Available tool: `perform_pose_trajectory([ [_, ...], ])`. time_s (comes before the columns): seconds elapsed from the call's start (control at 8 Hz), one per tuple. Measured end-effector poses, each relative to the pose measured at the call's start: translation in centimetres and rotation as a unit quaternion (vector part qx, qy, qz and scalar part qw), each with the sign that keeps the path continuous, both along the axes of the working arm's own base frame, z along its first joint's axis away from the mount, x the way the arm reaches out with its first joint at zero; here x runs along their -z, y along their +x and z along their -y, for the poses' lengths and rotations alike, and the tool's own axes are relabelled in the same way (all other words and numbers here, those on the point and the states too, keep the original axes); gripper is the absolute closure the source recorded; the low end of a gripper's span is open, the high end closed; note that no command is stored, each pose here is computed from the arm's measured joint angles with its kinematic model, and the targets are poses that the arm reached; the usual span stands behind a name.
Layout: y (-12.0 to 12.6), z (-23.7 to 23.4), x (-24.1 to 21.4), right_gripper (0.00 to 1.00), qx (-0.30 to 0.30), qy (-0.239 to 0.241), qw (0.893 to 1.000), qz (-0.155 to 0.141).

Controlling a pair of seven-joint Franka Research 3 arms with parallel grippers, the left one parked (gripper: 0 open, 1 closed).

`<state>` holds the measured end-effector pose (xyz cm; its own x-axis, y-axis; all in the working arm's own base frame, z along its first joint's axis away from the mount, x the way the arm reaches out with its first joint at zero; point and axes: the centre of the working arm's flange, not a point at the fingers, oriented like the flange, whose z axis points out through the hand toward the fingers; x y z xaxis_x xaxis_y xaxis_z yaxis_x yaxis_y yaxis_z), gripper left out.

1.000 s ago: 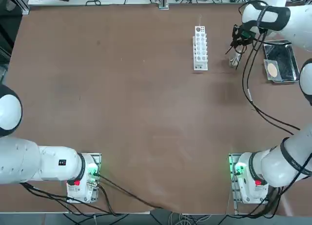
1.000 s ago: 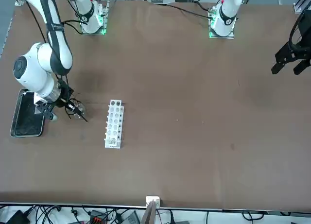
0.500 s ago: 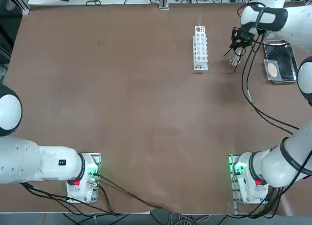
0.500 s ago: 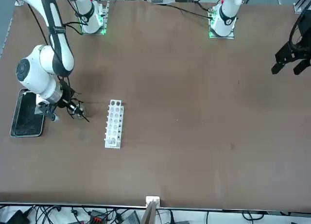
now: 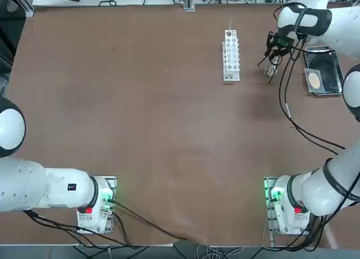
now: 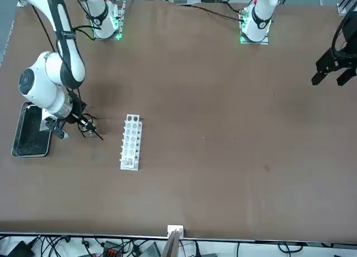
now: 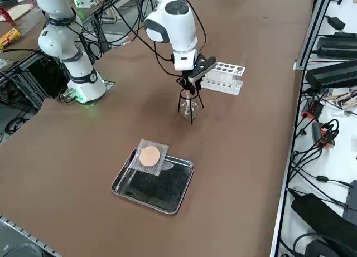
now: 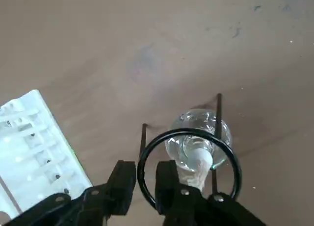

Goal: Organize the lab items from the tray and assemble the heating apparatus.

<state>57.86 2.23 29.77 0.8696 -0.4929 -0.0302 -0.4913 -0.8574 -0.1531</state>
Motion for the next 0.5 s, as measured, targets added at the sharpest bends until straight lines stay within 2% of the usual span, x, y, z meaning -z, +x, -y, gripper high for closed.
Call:
perform_pose_trajectory([
  [0.25,0.3,0.0,-0.4,0.33,-0.001,0.001,1.000,0.003],
  [0.38,0.6,-0.1,-1.0,0.13,-0.002,0.002,1.000,0.006],
  [0.5,1.1,-0.2,-2.3,0.00,-0.005,0.007,1.000,0.007],
])
